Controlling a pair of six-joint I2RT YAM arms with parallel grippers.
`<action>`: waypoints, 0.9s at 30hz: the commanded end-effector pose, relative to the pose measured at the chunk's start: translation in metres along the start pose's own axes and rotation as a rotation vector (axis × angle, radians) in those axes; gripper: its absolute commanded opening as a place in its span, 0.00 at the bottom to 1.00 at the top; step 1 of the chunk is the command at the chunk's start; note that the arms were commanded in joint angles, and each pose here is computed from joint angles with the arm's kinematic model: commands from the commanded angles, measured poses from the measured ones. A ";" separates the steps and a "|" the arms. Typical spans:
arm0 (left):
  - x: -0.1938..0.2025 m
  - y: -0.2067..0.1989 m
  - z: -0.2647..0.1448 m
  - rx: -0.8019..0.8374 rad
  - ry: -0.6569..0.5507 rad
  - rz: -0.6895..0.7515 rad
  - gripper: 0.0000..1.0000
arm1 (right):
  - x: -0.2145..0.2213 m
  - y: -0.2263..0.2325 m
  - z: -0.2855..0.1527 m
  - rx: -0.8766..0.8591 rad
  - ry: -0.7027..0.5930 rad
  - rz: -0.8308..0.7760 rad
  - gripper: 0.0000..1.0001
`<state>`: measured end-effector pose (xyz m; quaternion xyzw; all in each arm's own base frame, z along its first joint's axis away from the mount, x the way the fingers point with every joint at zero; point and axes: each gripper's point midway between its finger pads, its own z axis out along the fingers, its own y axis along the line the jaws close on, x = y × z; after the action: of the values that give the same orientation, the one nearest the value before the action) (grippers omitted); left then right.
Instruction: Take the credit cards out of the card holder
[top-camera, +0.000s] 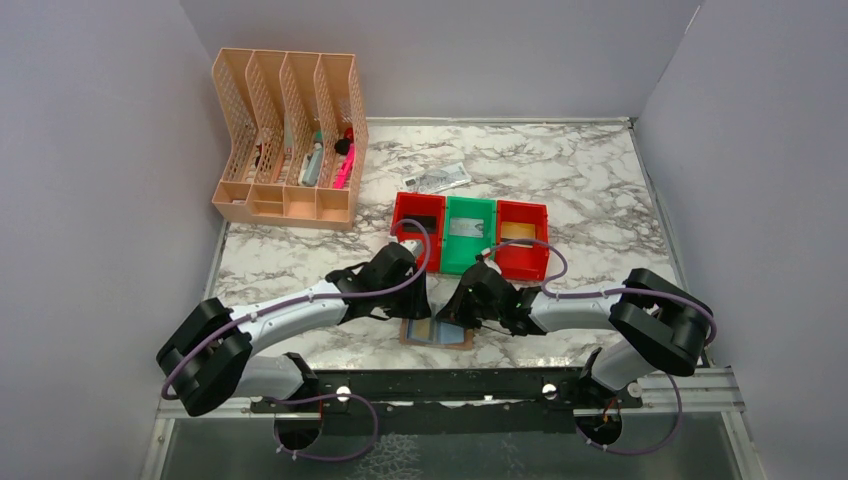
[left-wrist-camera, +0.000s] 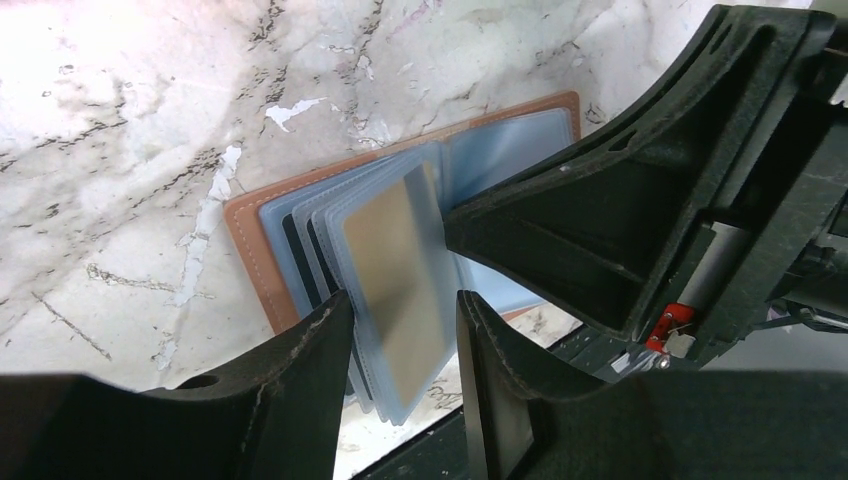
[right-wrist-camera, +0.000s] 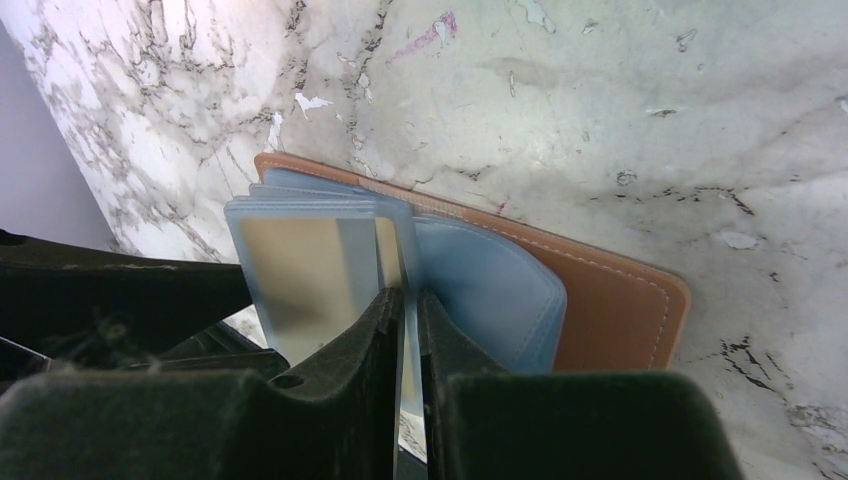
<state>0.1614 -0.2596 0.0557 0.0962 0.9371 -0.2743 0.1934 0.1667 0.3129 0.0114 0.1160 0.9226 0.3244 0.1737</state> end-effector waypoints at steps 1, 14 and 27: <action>-0.011 -0.028 -0.010 0.098 -0.025 0.031 0.45 | 0.030 -0.091 -0.002 0.300 0.094 -0.046 0.17; -0.010 -0.033 -0.013 0.090 -0.004 0.062 0.45 | 0.029 -0.090 -0.002 0.303 0.095 -0.046 0.17; -0.008 -0.029 -0.012 0.004 0.020 0.103 0.47 | 0.029 -0.090 -0.003 0.302 0.092 -0.049 0.17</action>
<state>0.1552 -0.2731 0.0751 0.1370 0.9340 -0.2687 0.1916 0.1667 0.3130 0.0116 0.1160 0.9226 0.3244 0.1737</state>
